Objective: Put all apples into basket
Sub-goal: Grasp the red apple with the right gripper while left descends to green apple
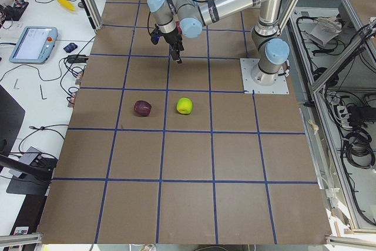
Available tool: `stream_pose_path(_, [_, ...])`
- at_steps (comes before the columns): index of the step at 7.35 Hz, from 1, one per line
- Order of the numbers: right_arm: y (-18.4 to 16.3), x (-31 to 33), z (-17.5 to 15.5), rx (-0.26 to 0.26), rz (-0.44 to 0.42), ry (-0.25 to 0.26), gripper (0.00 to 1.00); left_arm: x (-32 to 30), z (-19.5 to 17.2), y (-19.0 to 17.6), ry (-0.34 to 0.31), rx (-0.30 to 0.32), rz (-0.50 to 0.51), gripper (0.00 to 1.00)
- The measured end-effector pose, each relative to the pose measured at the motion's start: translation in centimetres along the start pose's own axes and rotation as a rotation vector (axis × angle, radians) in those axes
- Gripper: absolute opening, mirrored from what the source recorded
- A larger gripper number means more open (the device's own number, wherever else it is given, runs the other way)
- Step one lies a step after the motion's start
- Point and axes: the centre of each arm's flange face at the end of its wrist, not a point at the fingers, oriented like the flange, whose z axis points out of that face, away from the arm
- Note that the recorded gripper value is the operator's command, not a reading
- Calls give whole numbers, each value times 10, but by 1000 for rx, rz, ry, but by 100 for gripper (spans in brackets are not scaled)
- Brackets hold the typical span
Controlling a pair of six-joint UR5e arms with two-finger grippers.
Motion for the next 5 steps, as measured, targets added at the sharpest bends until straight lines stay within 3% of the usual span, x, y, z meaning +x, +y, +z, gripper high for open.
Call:
stream_pose_path(2, [-15, -26, 53, 8, -43, -10, 100, -82, 52, 8, 1, 6, 64, 100])
stream_pose_path(5, [-35, -38, 121, 8, -66, -15, 100, -113, 107, 6, -33, 49, 142, 100])
